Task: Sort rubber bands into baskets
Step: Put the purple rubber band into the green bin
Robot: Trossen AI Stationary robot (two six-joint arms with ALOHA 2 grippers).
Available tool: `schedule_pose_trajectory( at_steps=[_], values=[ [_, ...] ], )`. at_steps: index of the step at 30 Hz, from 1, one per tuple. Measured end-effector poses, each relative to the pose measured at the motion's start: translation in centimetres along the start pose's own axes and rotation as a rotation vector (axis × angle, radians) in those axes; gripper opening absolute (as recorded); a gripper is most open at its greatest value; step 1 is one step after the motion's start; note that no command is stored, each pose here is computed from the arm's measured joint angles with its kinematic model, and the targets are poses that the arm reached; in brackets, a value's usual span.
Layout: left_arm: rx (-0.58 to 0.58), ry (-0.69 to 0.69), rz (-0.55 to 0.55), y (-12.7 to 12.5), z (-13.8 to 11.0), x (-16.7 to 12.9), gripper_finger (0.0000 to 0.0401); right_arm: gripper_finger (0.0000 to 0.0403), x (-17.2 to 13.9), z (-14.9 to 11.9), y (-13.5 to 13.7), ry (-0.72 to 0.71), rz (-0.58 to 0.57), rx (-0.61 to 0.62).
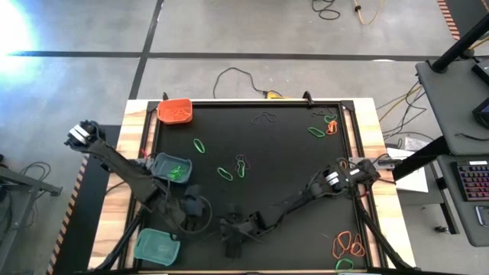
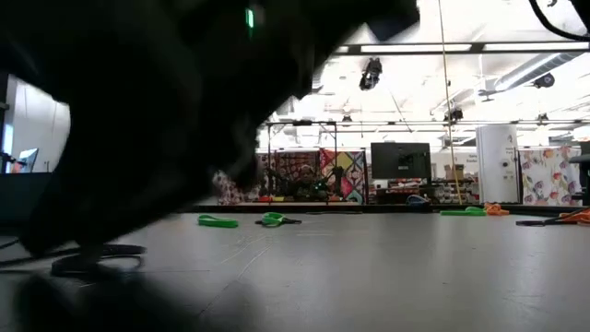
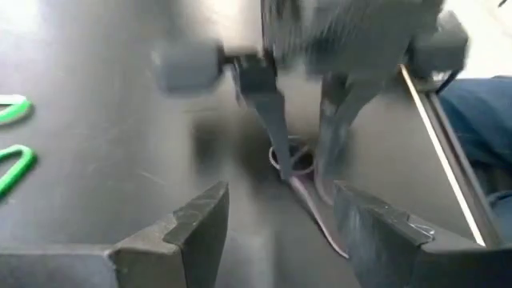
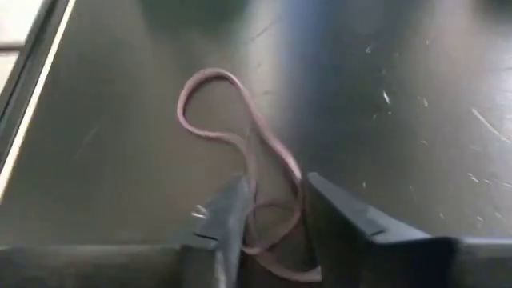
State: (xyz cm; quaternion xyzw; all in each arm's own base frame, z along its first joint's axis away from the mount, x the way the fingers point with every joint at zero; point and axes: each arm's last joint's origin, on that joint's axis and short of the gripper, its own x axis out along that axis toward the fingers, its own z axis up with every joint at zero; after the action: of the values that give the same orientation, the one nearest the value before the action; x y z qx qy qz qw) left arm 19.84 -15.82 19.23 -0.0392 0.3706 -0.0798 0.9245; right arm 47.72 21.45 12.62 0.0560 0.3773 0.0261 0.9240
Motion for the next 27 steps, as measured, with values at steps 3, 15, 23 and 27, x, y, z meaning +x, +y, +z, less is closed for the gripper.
schedule_pose_trajectory(
  at_steps=[3, 15, 23, 27],
  values=[
    [0.007, 0.016, 0.029, -1.0, -0.9, 1.1, 0.0207, 0.0163, -1.8, 1.4, 1.5, 0.037, -0.039, -0.014],
    [-0.006, -0.03, 0.065, -3.1, -3.6, 6.9, 0.0207, 0.0199, -5.7, 2.6, 6.7, -0.074, -0.17, -0.014],
    [0.003, -0.052, 0.156, -3.1, -4.0, 8.2, 0.0207, 0.0199, -6.1, 1.2, 8.4, -0.084, -0.164, 0.054],
    [-0.003, -0.057, 0.154, -3.2, -4.5, 9.0, 0.0208, 0.0199, -6.3, 1.0, 8.8, -0.098, -0.174, 0.059]
  ],
)
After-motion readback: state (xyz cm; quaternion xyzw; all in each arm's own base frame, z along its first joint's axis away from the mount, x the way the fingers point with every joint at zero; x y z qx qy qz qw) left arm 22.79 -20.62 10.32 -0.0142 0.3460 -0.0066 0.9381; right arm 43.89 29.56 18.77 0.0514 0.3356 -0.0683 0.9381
